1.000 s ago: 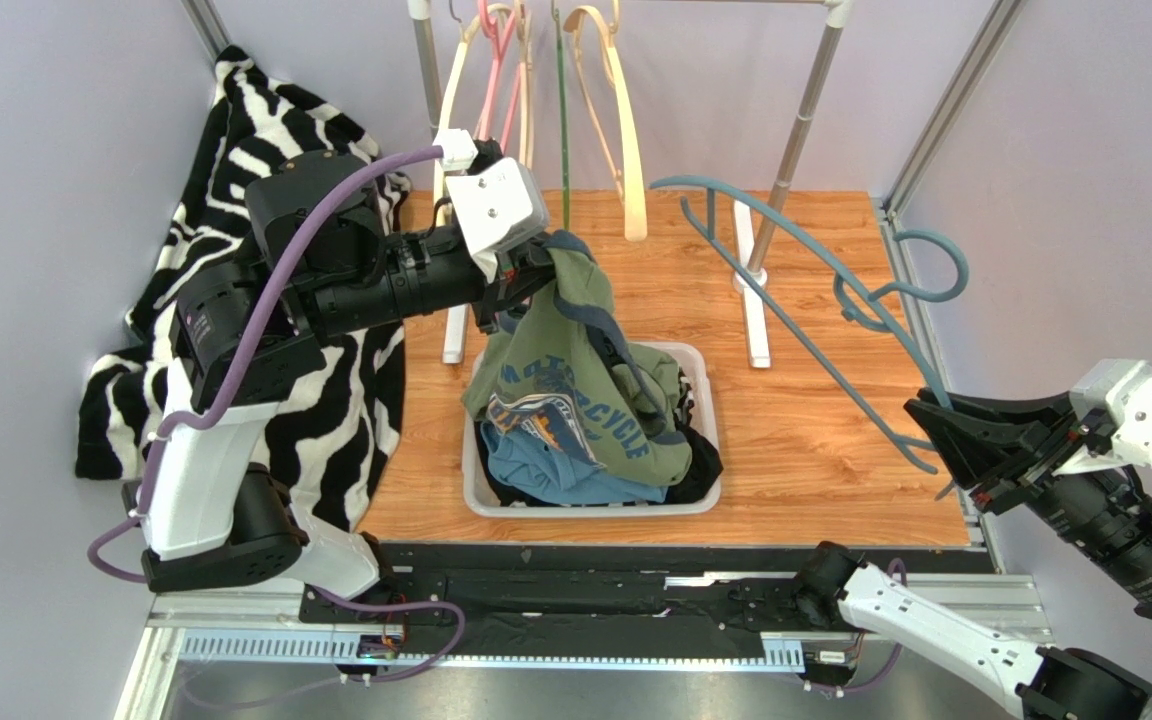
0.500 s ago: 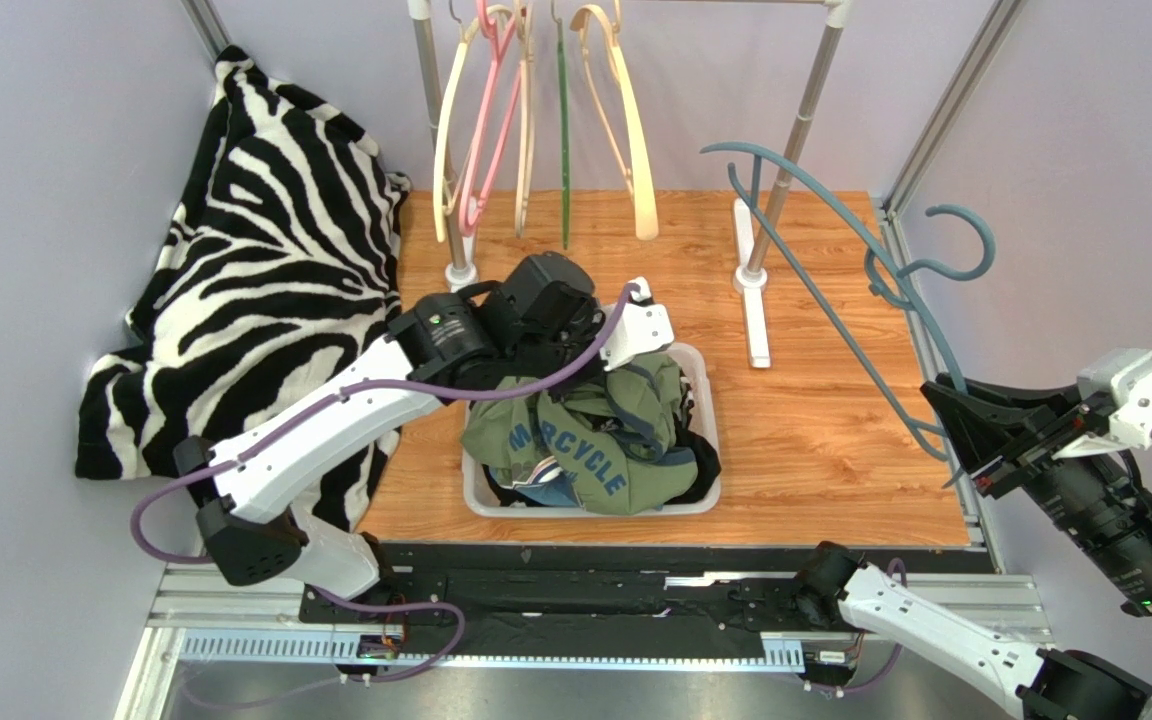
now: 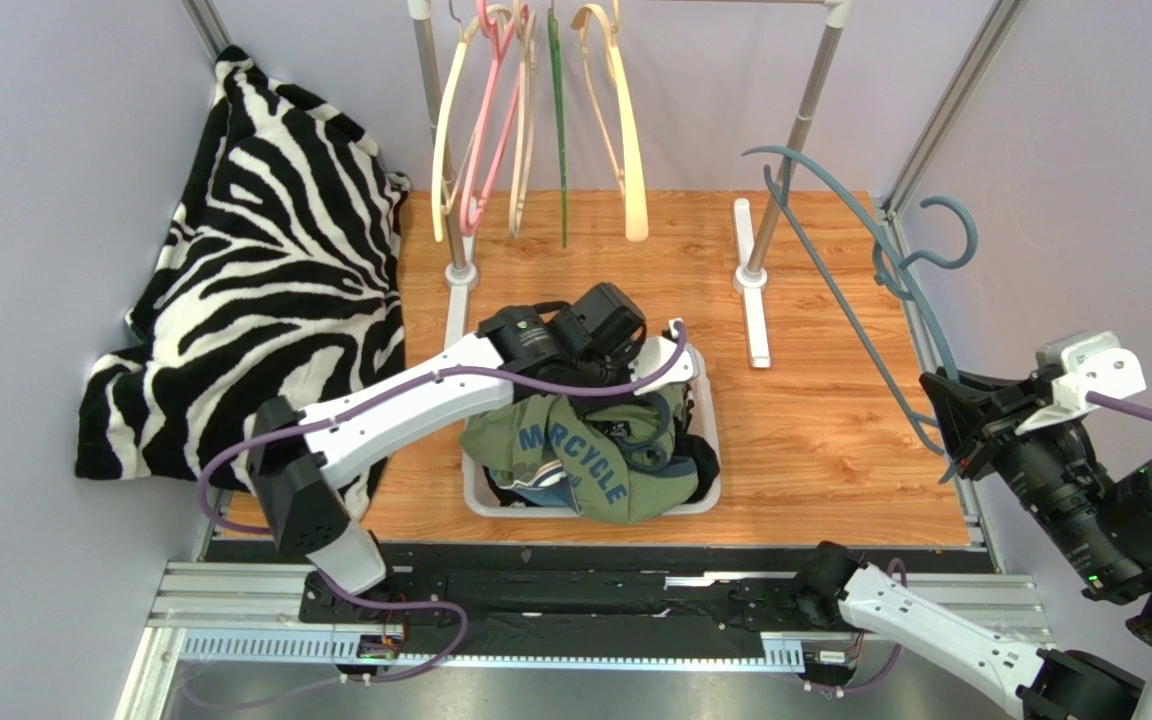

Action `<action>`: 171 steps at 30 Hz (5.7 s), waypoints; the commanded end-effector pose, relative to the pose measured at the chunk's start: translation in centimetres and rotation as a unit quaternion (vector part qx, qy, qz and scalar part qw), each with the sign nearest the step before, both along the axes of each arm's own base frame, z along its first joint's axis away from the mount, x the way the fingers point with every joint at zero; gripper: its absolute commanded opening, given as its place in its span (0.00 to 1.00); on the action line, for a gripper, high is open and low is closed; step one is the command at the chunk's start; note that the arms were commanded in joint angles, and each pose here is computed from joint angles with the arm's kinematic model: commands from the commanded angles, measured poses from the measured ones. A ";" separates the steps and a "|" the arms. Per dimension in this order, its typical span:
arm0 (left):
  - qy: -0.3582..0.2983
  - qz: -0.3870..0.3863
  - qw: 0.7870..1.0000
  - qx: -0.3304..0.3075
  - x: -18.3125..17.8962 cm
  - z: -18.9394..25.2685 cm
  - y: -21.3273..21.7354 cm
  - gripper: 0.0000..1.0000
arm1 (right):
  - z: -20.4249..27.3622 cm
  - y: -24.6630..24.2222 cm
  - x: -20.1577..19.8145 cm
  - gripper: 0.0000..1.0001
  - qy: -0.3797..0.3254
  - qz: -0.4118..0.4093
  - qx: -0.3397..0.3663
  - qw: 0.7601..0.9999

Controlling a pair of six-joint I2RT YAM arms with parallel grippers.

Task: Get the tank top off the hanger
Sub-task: Place the tank top in the bin, then place the hanger at the clothesline.

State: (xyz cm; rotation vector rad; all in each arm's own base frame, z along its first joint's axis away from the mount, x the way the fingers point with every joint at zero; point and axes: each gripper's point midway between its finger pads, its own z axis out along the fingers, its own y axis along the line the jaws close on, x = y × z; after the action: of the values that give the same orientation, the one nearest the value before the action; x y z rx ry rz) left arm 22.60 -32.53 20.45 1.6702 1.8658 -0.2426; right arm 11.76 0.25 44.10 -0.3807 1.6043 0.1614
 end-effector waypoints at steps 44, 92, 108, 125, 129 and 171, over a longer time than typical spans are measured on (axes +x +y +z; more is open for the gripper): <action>0.011 0.022 0.999 0.034 -3.9 5.9 3.9 0.99 | -0.1 4.0 5.3 0.00 0.049 -0.049 -0.022 0.997; -0.341 0.286 0.841 -0.306 2.5 36.1 22.8 0.99 | 5.3 12.2 23.5 0.00 0.043 -0.091 0.037 0.994; -0.191 0.382 0.826 -0.369 8.8 28.6 27.4 0.99 | 6.4 12.5 27.6 0.00 0.033 -0.093 0.056 0.994; -0.051 0.416 0.819 -0.391 12.1 18.3 25.6 0.99 | 3.1 11.7 31.5 0.00 0.078 -0.106 0.080 0.988; -0.039 0.411 0.820 -0.396 11.8 18.0 25.2 0.99 | 2.0 11.6 32.4 0.00 0.089 -0.110 0.079 0.987; -0.001 0.381 0.835 -0.397 10.7 18.8 23.5 0.99 | 0.0 8.2 25.1 0.51 0.073 -0.125 0.092 0.985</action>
State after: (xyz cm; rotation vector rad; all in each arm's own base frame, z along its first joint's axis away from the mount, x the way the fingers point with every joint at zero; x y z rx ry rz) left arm 33.46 -8.50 36.78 0.2895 1.9472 -0.5508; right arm 39.15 9.38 39.64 -0.0573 1.8699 0.1307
